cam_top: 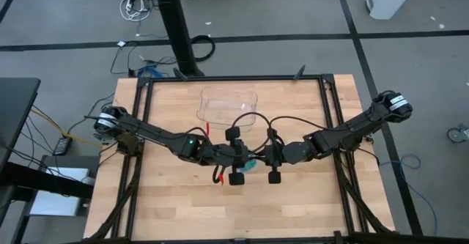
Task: Roll bandage
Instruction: Close the transparent zip bag
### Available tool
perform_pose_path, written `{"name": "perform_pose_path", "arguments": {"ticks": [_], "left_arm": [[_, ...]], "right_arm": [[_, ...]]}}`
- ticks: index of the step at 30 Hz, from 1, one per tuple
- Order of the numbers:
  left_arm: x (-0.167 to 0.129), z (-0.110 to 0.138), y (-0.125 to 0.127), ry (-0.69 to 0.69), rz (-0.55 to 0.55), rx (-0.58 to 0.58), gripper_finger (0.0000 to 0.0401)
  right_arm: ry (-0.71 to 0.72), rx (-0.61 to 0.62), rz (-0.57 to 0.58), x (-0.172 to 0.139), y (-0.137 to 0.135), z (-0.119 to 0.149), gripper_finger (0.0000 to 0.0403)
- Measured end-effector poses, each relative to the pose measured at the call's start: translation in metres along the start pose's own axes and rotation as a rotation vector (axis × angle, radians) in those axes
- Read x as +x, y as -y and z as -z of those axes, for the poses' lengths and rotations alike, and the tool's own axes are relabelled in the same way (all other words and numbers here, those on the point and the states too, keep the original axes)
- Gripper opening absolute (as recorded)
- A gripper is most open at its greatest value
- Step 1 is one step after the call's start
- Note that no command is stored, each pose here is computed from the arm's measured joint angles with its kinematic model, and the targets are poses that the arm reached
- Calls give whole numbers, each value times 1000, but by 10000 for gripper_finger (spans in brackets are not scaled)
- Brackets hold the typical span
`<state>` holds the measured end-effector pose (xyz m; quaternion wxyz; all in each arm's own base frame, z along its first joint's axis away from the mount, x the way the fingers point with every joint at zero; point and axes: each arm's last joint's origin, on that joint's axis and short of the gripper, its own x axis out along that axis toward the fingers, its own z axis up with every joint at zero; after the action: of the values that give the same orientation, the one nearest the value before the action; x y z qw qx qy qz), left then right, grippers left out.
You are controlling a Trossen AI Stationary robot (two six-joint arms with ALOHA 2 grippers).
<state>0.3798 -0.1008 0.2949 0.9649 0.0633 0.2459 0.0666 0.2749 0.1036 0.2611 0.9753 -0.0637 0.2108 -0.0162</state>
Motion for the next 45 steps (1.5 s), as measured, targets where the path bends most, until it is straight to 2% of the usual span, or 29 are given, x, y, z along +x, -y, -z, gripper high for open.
{"name": "perform_pose_path", "arguments": {"ticks": [3, 4, 9, 22, 28, 33, 36, 41, 45], "left_arm": [[0, 0, 0, -3, 2, 2, 22], [0, 0, 0, -3, 2, 2, 20], [-1, 3, 0, -34, -5, 10, 25], [-1, 25, -3, -228, -42, 29, 22], [-2, 23, -2, -218, -39, 22, 22], [-6, 19, 0, -203, 106, 80, 22], [-8, 17, 4, -191, 248, 155, 23], [-9, 15, 9, -149, 420, 241, 25], [-10, 12, 13, -84, 501, 318, 27]], "right_arm": [[-1, -1, 0, 0, 0, 0, 0], [-1, -1, 1, 0, 0, 0, 0], [0, -2, 9, 0, -1, 0, 0], [14, 4, -6, -2, -3, -2, 1], [-17, 25, -17, -2, -3, 1, 29], [-102, 60, -34, -2, -3, 10, 77], [-106, 33, -113, -2, -5, 10, 102], [-60, -46, -182, -1, -7, 7, 114], [65, -106, -277, 2, -7, 12, 111]]}}
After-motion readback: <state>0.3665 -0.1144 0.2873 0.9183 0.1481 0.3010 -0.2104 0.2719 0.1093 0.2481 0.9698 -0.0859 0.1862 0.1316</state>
